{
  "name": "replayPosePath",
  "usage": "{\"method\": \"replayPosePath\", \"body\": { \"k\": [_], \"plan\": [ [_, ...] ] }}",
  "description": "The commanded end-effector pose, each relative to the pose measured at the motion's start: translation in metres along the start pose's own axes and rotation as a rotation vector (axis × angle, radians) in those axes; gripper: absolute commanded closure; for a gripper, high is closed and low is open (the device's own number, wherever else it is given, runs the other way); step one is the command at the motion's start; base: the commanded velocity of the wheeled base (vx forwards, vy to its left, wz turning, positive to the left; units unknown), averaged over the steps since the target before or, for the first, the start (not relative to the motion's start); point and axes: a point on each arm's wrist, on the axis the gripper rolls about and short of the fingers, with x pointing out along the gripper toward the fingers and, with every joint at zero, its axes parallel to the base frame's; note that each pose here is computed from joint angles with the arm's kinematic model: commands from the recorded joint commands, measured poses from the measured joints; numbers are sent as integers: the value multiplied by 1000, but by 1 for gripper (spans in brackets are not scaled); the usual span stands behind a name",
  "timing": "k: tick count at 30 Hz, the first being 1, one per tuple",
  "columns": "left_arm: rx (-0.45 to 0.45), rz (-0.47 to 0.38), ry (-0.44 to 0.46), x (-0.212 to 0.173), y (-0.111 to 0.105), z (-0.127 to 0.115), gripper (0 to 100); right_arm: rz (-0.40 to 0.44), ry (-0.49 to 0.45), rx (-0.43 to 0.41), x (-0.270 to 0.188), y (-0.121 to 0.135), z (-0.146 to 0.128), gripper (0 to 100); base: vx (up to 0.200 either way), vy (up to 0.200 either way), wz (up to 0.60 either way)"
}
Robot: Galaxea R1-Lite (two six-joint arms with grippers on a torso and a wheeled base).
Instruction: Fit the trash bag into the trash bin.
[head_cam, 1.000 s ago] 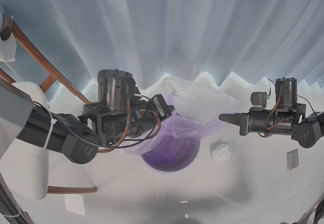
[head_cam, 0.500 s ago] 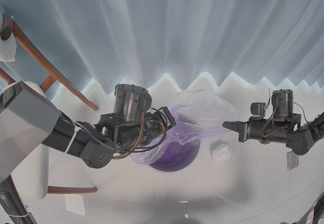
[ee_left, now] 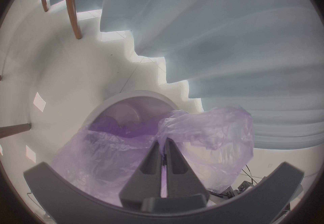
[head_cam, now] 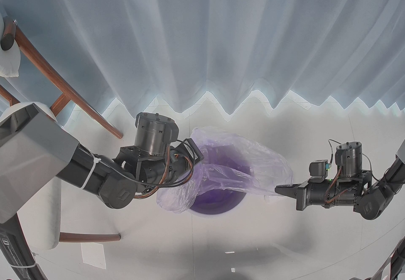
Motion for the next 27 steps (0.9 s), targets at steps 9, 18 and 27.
{"method": "replayPosePath", "body": {
  "k": [9, 18, 27],
  "plan": [
    [-21, 11, -46, -3, 8, 14, 100, -32, 44, -14, 30, -17, -52, 100, 0, 0, 0],
    [-38, 18, -116, -4, 15, 41, 100, -76, 6, -30, 42, -27, -70, 100, 0, 0, 0],
    [-37, 39, -137, -5, 17, 40, 100, -118, 25, -25, 44, -29, -76, 100, 0, 0, 0]
  ]
}}
